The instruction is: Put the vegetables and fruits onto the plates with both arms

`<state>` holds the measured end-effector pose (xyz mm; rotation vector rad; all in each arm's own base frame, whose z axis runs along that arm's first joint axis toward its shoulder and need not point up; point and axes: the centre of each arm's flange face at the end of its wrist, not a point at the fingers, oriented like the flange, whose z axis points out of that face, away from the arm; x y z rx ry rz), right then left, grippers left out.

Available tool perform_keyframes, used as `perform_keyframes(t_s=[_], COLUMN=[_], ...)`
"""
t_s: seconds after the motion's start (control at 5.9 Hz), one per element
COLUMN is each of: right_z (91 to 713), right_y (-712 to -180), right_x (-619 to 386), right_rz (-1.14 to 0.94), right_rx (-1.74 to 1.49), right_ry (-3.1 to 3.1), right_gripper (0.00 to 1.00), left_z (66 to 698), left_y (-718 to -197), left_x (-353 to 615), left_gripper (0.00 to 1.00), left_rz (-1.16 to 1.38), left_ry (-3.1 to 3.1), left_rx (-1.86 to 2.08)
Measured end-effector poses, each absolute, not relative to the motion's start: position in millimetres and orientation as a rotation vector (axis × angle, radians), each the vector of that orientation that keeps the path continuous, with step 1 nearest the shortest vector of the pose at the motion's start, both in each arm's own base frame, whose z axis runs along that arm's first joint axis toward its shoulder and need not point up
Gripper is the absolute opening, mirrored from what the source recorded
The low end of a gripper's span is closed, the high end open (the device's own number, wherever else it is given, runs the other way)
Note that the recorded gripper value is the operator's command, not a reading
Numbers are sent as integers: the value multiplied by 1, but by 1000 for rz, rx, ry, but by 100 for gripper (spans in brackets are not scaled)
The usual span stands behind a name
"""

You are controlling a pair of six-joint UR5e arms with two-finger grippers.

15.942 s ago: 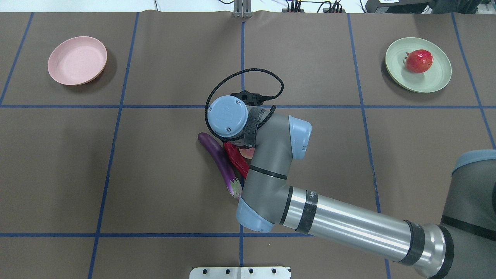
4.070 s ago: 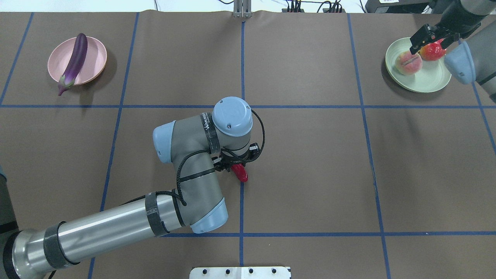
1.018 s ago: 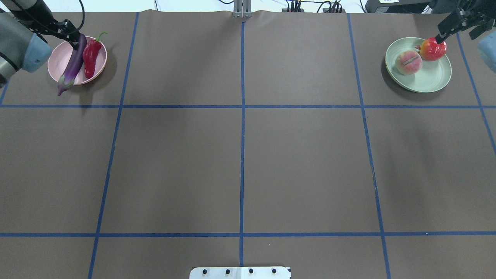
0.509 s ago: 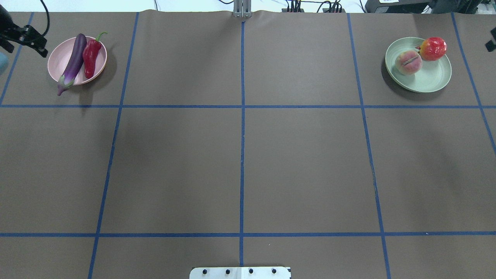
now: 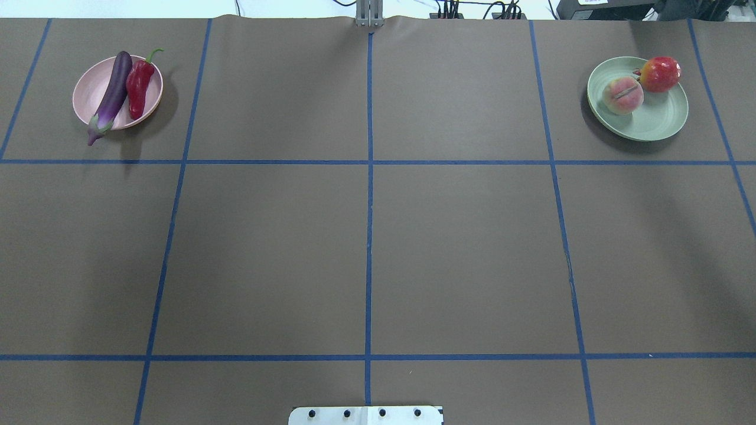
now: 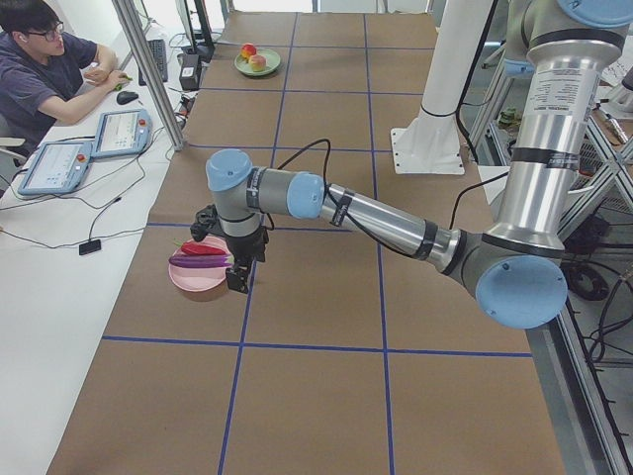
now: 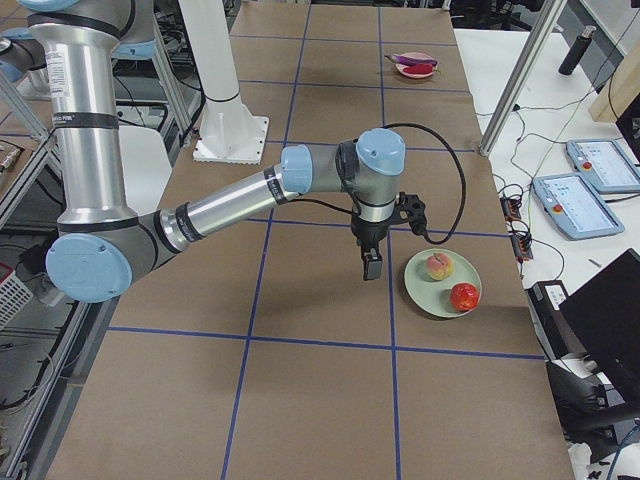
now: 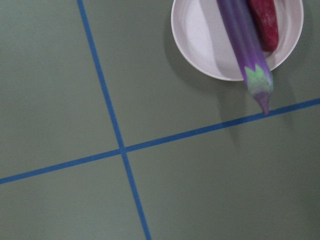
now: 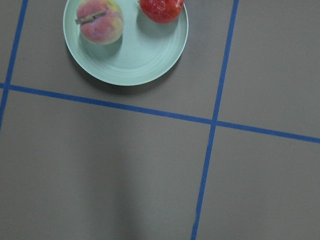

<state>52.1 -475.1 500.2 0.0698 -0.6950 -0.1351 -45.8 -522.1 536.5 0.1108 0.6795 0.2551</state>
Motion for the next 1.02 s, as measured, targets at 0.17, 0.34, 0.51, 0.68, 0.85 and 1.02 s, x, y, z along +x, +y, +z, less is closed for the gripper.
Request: perform_keyframes(t_s=[0.17, 0.34, 0.51, 0.68, 0.85, 1.02], right_z=[514, 524, 529, 532, 534, 536], right_y=[-464, -455, -452, -450, -449, -448], right_x=[52, 51, 49, 44, 36, 27], right_rz=[-131, -130, -135, -144, -144, -141], right_rx=[73, 77, 74, 67, 52, 40], right_ry=[-696, -698, -698, -696, -693, -692], right_gripper=[100, 100, 100, 100, 100, 100], left_z=[564, 578, 583, 590, 599, 610], left_y=[-495, -476, -462, -450, -436, -422], left_x=[-71, -88, -96, -97, -94, -92], left_gripper=[100, 100, 100, 100, 100, 100], left_rz=[220, 185, 161, 147, 116, 71], left_ry=[685, 688, 695, 718, 746, 762], left_rx=[91, 86, 94, 100, 119, 143])
